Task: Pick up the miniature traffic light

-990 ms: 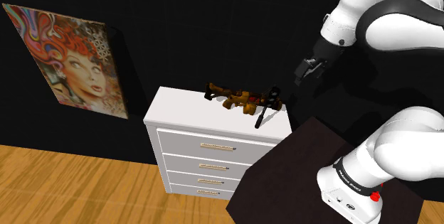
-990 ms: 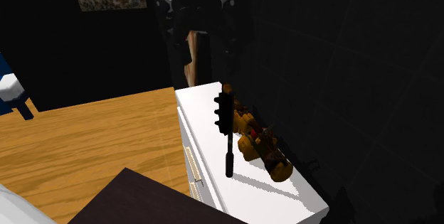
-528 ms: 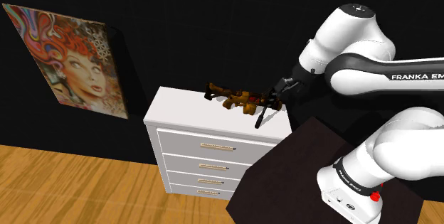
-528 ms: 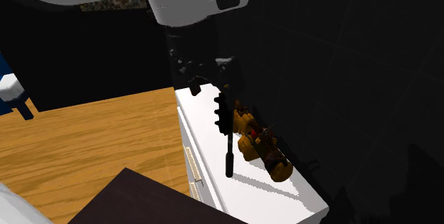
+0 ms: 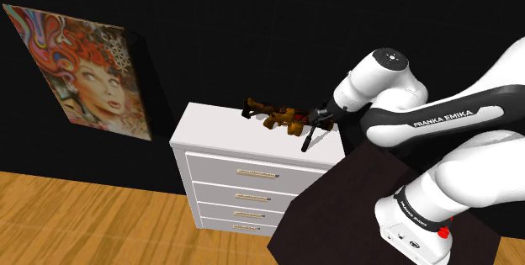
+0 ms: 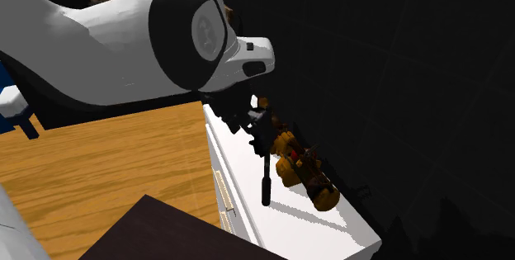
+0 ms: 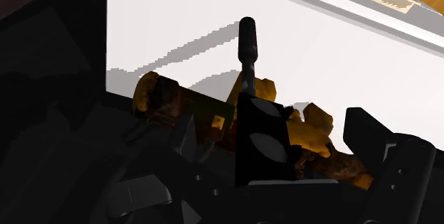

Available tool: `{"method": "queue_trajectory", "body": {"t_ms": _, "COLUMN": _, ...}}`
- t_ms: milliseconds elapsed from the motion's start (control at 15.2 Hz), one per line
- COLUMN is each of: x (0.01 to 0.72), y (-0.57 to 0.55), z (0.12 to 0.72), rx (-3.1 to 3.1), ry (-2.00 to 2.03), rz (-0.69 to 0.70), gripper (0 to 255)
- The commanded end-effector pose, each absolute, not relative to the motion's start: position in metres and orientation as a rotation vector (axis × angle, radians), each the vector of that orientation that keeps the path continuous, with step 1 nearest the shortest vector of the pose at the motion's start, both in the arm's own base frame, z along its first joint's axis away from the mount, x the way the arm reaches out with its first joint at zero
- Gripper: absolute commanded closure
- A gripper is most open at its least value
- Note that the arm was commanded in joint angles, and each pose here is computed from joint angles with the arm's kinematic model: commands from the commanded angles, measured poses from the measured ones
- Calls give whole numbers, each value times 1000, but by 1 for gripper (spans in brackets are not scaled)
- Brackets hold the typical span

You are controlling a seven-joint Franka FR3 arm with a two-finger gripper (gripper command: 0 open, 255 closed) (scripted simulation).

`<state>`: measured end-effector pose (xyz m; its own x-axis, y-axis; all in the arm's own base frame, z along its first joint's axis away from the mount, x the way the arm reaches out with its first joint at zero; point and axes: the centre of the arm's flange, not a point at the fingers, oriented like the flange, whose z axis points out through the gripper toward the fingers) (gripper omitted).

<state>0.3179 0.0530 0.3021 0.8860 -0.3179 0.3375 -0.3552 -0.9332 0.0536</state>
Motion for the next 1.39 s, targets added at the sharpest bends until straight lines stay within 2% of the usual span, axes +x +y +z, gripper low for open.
{"method": "queue_trajectory", "body": {"t_ms": 0, "x": 320, "y": 52, "z": 290, "rx": 2942, "ry": -529, "rz": 503, "gripper": 0}}
{"method": "queue_trajectory", "body": {"t_ms": 396, "x": 320, "y": 52, "z": 272, "rx": 2942, "ry": -529, "rz": 503, "gripper": 0}}
{"method": "queue_trajectory", "body": {"t_ms": 462, "x": 320, "y": 52, "z": 272, "rx": 2942, "ry": -529, "rz": 503, "gripper": 255}}
{"method": "queue_trajectory", "body": {"t_ms": 1056, "x": 320, "y": 52, "z": 272, "rx": 2942, "ry": -529, "rz": 503, "gripper": 255}}
{"method": "queue_trajectory", "body": {"t_ms": 1320, "x": 320, "y": 52, "z": 293, "rx": 2942, "ry": -529, "rz": 503, "gripper": 255}}
